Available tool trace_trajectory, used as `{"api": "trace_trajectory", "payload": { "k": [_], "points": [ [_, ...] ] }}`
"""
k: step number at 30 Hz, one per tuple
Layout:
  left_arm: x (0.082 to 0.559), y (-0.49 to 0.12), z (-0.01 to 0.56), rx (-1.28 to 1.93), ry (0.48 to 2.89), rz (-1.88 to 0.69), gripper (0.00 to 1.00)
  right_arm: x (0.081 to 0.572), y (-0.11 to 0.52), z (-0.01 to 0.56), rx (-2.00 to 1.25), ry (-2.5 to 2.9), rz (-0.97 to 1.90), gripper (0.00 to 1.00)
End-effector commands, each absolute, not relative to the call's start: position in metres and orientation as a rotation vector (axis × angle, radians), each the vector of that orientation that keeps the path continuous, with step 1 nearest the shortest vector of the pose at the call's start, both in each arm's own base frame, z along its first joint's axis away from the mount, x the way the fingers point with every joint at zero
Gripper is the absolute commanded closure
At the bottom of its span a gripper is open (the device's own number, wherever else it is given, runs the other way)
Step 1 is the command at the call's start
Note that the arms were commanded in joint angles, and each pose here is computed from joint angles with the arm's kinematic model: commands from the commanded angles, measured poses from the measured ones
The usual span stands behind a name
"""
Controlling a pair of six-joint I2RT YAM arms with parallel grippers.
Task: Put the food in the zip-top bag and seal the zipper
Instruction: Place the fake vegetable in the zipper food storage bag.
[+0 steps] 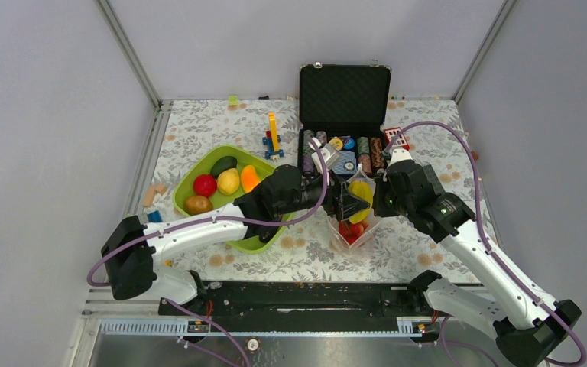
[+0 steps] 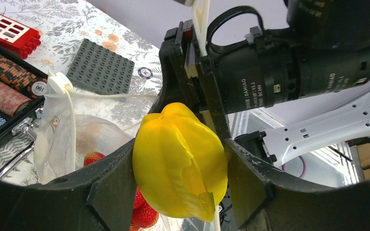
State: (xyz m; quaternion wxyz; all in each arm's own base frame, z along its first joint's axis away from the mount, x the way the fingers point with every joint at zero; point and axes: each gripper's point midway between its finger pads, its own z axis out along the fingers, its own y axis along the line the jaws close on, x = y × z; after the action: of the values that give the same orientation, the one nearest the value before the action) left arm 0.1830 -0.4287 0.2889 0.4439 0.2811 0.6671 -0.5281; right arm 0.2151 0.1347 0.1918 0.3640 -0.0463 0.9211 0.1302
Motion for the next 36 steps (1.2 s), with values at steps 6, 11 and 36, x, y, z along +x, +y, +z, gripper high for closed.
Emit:
{"api": "trace_trajectory", "payload": {
  "k": [6, 11, 36],
  "points": [
    [0.191, -0.431, 0.316, 0.667, 1.557, -1.259, 0.30, 0.219, 0.135, 0.199, -0.113, 2.331, 0.352, 0.98],
    [0.183, -0.423, 0.322, 0.672, 1.530, -1.277, 0.01, 0.219, 0.136, 0.197, -0.116, 2.342, 0.350, 0.98],
    [0.240, -0.301, 0.287, 0.257, 1.773, -0.839, 0.01, 0.217, 0.134, 0.198, -0.112, 2.333, 0.353, 0.98]
  ]
}}
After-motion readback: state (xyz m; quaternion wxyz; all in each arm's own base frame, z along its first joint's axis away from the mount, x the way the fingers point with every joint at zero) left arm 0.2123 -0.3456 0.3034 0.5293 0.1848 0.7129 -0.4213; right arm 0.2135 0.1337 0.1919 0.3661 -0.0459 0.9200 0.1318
